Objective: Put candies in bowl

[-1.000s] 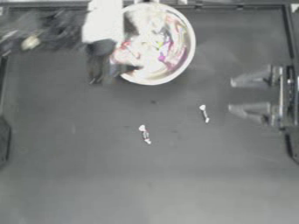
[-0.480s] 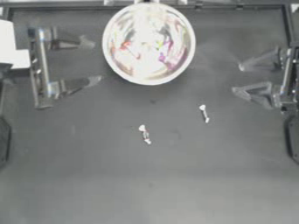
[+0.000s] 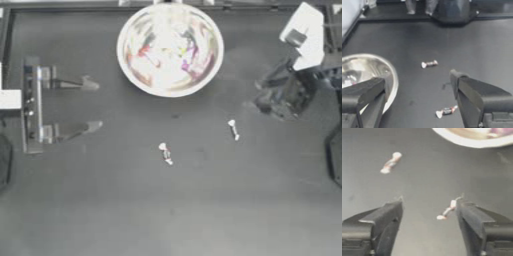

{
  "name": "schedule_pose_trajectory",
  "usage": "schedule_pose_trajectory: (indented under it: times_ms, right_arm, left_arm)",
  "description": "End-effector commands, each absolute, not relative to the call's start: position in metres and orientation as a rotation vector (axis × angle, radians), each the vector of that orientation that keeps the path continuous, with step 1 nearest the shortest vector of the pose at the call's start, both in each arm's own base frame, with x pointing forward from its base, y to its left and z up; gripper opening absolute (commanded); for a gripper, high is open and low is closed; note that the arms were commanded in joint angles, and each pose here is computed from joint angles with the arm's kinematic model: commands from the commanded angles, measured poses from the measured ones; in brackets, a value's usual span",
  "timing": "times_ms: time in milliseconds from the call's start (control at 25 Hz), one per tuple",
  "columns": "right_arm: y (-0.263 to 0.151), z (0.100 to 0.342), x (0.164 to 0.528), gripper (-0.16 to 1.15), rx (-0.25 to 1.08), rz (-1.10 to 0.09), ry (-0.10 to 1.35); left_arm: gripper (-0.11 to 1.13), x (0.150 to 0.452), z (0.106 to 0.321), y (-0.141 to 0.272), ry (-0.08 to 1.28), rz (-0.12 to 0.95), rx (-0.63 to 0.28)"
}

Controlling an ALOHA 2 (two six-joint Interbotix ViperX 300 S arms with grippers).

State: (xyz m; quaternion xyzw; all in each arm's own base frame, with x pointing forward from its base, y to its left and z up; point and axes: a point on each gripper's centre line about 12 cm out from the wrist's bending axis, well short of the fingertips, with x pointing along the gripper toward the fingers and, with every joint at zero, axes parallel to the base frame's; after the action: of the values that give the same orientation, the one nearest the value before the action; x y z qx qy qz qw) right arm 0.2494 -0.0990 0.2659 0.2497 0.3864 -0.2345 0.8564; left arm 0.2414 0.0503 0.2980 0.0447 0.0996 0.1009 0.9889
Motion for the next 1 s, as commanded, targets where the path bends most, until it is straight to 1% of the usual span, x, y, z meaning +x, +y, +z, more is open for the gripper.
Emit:
schedule_pose_trajectory:
  times_ms: [40, 200, 400, 600, 800, 1000]
  right_arm:
    - [-0.103, 0.271, 0.263, 0.83, 0.487, -0.548, 0.883]
    - [-0.105, 0.263, 0.275, 0.83, 0.503, -0.607, 0.945]
    - [-0.104, 0.242, 0.285, 0.82, 0.619, -0.660, 0.997]
    - [-0.102, 0.229, 0.290, 0.83, 0.717, -0.735, 1.009]
    - [-0.096, 0.211, 0.292, 0.83, 0.727, -0.796, 1.069]
    - [-0.093, 0.190, 0.298, 0.85, 0.761, -0.833, 1.121]
  left_arm:
    - [0.98, 0.231, 0.303, 0.049, 0.144, 0.216, 0.080]
    - [0.98, 0.218, 0.299, 0.047, 0.120, 0.225, 0.064]
    - [0.98, 0.209, 0.291, 0.045, 0.119, 0.224, 0.054]
    - [0.98, 0.206, 0.287, 0.044, 0.124, 0.225, 0.054]
    - [0.98, 0.205, 0.282, 0.045, 0.128, 0.230, 0.060]
    - [0.98, 0.204, 0.276, 0.045, 0.135, 0.236, 0.061]
